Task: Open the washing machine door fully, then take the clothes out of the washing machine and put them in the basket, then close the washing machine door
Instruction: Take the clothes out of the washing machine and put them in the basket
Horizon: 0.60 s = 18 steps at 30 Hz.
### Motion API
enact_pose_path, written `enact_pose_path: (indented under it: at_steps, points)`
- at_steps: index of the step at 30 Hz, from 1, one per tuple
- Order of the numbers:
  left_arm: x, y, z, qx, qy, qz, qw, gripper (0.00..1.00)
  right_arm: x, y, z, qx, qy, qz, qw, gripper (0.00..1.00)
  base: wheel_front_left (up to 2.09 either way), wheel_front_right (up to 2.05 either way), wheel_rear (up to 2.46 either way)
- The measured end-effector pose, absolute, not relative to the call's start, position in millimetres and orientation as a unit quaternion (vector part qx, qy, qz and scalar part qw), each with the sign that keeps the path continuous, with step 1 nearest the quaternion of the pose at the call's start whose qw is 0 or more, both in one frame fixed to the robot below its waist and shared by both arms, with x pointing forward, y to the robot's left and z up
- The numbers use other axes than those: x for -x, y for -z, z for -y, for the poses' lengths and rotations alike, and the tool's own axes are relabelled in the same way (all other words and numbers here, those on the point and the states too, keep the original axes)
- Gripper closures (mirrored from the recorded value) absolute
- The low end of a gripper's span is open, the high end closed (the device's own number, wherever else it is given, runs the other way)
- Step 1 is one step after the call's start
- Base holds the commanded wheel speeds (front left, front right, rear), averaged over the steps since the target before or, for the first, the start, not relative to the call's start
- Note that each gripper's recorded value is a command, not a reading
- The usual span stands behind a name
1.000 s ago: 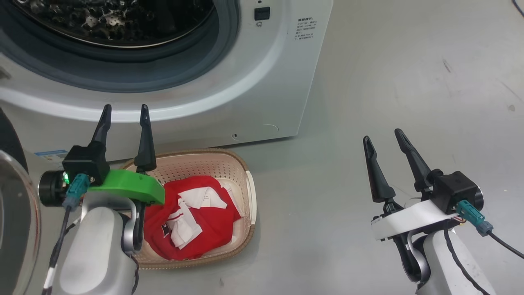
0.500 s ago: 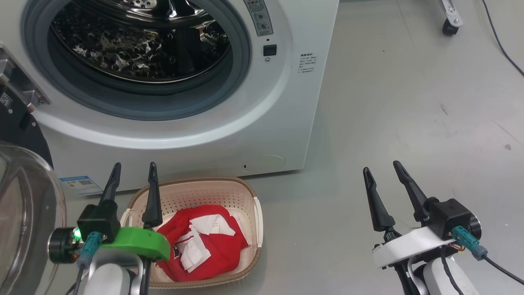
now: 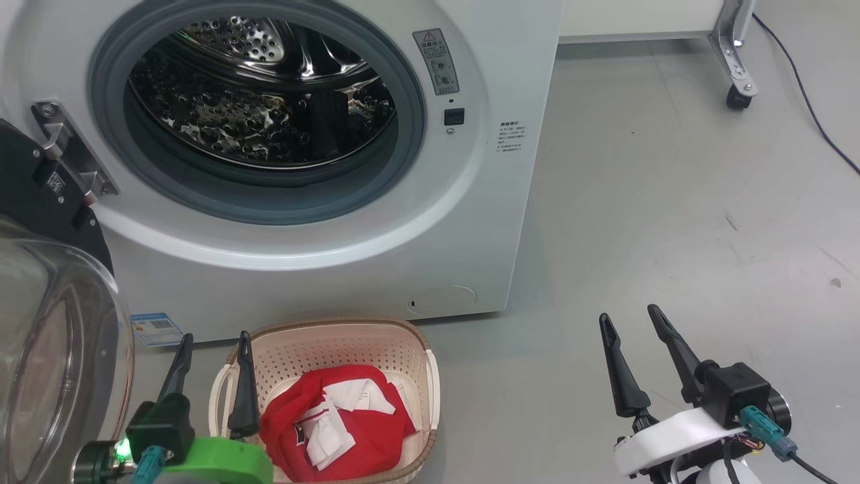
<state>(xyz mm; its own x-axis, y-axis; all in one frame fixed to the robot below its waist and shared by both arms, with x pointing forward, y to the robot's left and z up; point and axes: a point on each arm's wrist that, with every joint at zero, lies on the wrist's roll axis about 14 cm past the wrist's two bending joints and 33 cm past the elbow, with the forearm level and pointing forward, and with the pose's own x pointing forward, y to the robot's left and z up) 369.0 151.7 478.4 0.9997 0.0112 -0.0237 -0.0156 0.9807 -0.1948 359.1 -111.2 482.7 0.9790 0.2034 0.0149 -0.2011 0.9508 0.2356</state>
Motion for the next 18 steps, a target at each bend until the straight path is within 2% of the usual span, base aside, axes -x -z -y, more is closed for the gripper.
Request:
enact_pose_path:
  at_steps: [18]
  points:
    - [-358.0,-483.8,-152.2,0.081,-0.001,-0.016,0.997,0.00,-353.5,-486.1,113.9,-0.123,-0.093,0.000,0.988,0.00,0.00,0.00,0.00]
